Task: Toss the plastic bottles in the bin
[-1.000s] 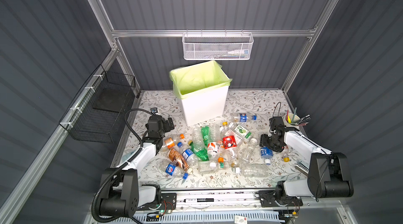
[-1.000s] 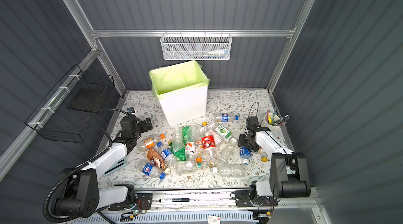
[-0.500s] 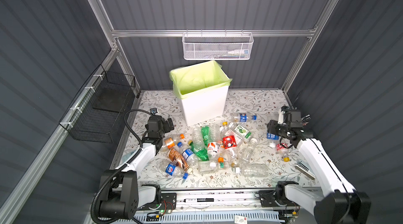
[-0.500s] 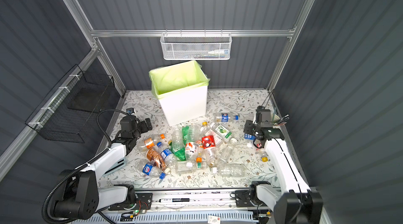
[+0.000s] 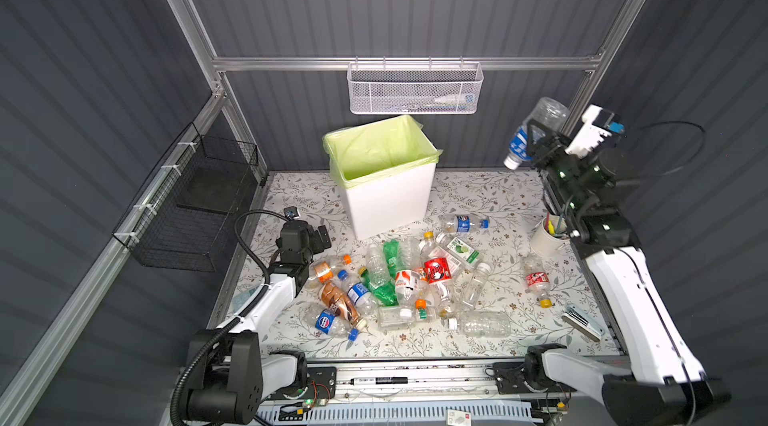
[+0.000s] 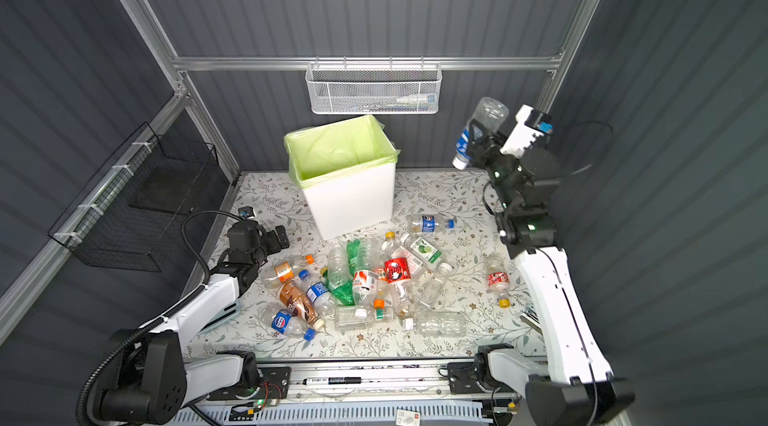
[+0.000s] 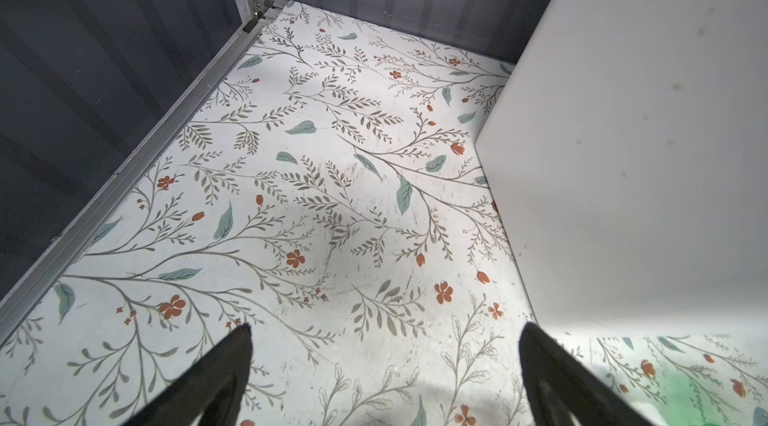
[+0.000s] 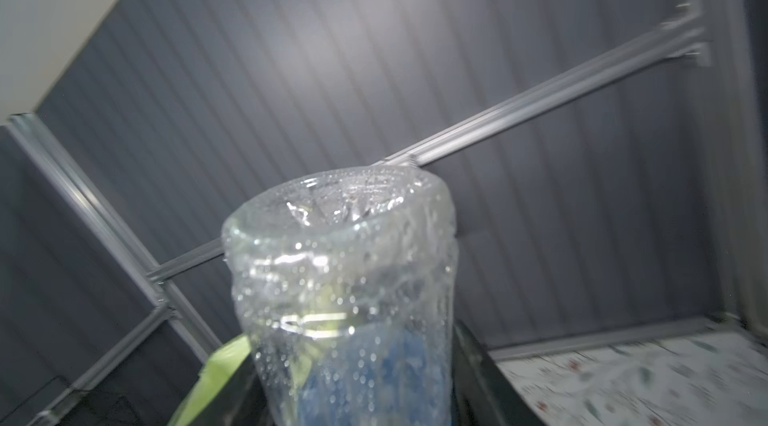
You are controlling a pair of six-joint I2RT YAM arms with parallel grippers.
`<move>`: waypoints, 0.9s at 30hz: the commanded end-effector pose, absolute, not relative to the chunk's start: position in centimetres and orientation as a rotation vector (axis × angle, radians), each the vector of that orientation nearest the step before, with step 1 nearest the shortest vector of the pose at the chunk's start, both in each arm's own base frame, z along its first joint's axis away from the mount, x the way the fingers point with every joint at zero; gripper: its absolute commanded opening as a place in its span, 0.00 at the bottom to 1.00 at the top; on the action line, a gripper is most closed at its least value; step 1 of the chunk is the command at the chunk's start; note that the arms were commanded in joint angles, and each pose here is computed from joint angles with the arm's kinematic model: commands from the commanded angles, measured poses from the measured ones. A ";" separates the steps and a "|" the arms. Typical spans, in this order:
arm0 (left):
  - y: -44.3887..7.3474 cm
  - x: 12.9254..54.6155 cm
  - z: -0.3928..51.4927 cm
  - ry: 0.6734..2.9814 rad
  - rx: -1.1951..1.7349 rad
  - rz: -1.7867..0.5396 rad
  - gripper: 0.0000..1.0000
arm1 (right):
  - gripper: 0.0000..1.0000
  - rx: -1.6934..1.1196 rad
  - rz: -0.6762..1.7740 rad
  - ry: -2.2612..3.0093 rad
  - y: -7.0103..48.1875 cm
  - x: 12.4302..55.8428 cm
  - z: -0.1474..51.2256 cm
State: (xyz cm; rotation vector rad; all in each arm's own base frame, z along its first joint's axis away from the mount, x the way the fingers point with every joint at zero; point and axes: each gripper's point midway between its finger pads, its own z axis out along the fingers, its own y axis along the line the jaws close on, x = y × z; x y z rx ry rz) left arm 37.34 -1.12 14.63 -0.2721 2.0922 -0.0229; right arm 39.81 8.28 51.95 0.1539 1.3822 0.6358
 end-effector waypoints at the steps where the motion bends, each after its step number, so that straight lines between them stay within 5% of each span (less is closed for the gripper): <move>1: -1.6 37.6 16.0 2.078 -0.280 -0.060 1.00 | 0.52 0.000 0.856 1.340 15.7 42.5 54.1; 5: -1.7 37.5 16.0 2.099 -0.283 -0.066 1.00 | 0.69 -0.283 1.007 1.615 26.6 46.4 49.5; 10: -1.3 36.6 16.4 2.110 -0.301 -0.046 1.00 | 0.99 -0.218 0.857 1.712 26.4 48.7 47.8; 17: -1.1 34.8 15.7 2.173 -0.350 -0.027 1.00 | 0.99 -0.143 0.715 1.681 22.3 46.5 48.5; 27: -1.7 32.5 15.9 2.235 -0.417 0.033 1.00 | 0.99 -0.004 0.666 1.804 16.6 43.6 39.8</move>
